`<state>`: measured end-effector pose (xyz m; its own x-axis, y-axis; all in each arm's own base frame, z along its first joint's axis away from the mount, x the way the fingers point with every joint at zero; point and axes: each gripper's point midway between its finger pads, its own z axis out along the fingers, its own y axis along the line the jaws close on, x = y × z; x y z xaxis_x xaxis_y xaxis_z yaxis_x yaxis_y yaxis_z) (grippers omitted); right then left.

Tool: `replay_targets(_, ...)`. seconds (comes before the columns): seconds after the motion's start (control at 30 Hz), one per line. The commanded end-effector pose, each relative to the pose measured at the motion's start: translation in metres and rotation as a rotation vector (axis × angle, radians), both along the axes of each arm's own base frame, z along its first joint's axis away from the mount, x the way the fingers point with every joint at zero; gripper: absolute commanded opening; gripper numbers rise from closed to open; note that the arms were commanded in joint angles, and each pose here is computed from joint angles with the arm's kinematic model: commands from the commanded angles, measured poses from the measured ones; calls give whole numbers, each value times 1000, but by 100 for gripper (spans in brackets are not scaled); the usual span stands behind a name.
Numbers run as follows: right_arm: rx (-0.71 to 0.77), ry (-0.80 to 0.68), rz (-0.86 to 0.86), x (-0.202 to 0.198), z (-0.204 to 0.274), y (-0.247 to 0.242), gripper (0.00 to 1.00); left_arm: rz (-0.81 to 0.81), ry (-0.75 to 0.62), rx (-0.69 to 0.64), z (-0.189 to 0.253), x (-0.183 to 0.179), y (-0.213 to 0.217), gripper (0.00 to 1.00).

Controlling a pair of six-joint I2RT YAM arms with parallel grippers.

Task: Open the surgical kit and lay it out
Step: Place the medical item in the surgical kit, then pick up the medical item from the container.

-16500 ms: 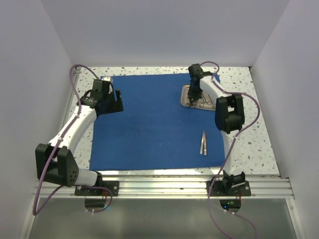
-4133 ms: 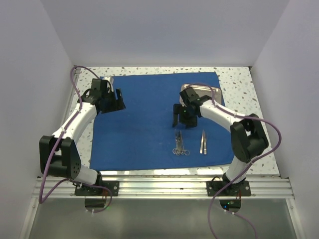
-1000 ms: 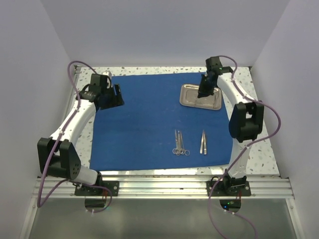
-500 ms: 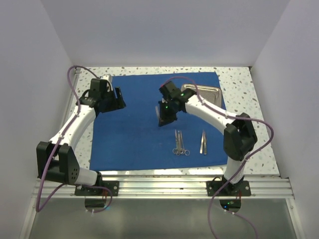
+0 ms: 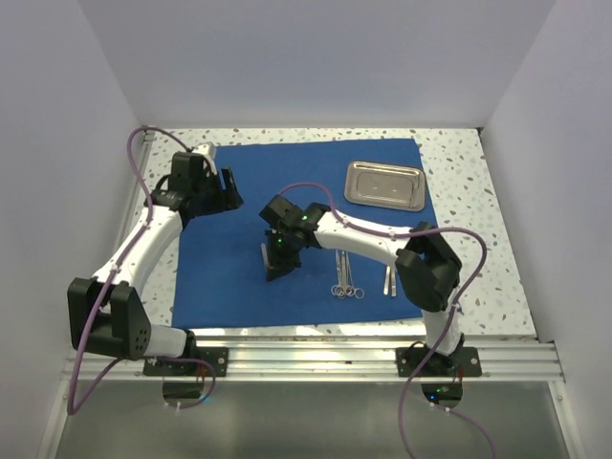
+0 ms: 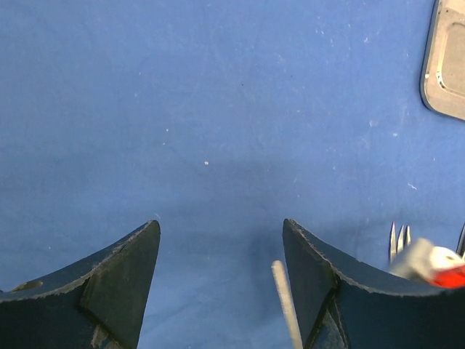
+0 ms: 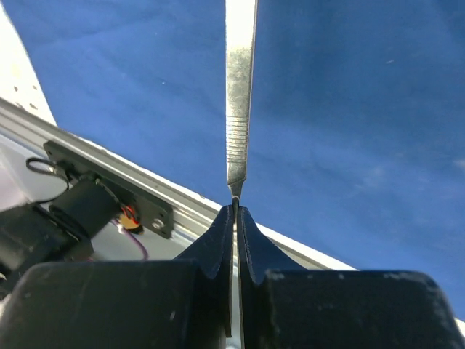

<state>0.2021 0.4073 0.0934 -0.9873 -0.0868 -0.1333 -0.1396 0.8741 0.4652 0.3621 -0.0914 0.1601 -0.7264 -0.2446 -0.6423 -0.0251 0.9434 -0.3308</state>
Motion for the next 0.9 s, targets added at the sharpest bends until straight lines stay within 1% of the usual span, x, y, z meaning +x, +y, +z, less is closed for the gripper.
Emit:
replay_targets(0.0, 23, 76, -88, -2, 2, 18, 0, -19, -86, -11, 21, 2, -1, 73)
replay_targets(0.07, 24, 117, -117, -6, -3, 24, 0, -15, -85, -5, 21, 1, 1, 73)
replay_targets(0.1, 17, 133, -113, -10, -11, 28, 0, -15, -87, -2, 22, 0, 1, 73)
replay_targets(0.2, 55, 169, -92, -16, -14, 43, 0, -8, -83, 8, 22, -3, 4, 73)
replay_targets(0.23, 52, 184, -83, -16, -18, 45, 5, -8, -80, 9, 21, -3, 5, 73)
replay_targets(0.27, 68, 177, -74, -14, -13, 51, 18, -6, -79, 12, 20, -4, 6, 73)
replay_targets(0.3, 63, 179, -70, -14, -12, 51, 51, -1, -76, 13, 20, -5, 7, 73)
replay_targets(0.33, 68, 169, -58, -14, -9, 52, 61, -2, -75, 15, 19, -6, 7, 73)
replay_targets(0.37, 86, 152, -48, -10, 2, 56, 77, 3, -72, 17, 18, -6, 9, 73)
replay_targets(0.4, 86, 134, -45, -6, 6, 56, 88, 3, -71, 18, 18, -6, 9, 73)
replay_targets(0.43, 56, 119, -27, -4, 9, 50, 89, 6, -72, 17, 19, -5, 9, 73)
replay_targets(0.47, 70, 77, -20, 4, 25, 52, 89, 8, -71, 19, 18, -5, 10, 73)
replay_targets(0.5, 55, 37, -42, 19, 32, 45, 90, 13, -68, 21, 18, -5, 10, 73)
replay_targets(0.53, 25, 14, -37, 26, 36, 34, 90, 16, -69, 21, 19, -4, 11, 73)
replay_targets(0.57, 36, -24, -53, 39, 51, 27, 90, 20, -64, 22, 18, -4, 12, 73)
replay_targets(0.6, 4, -66, -93, 64, 54, 5, 90, 24, -62, 20, 17, -4, 12, 73)
replay_targets(0.67, -19, -117, -142, 94, 62, -24, 90, 29, -54, 16, 16, -5, 11, 73)
replay_targets(0.7, -42, -146, -213, 126, 66, -56, 89, 31, -51, 14, 14, -5, 11, 73)
replay_targets(0.77, -112, -187, -249, 155, 67, -98, 89, 38, -43, 5, 13, -5, 11, 73)
replay_targets(0.8, -144, -193, -314, 181, 64, -132, 88, 39, -40, 2, 12, -5, 10, 73)
replay_targets(0.83, -193, -206, -320, 191, 60, -154, 88, 44, -35, 0, 10, -5, 10, 73)
replay_targets(0.87, -203, -227, -342, 205, 65, -169, 88, 45, -32, -1, 9, -6, 10, 73)
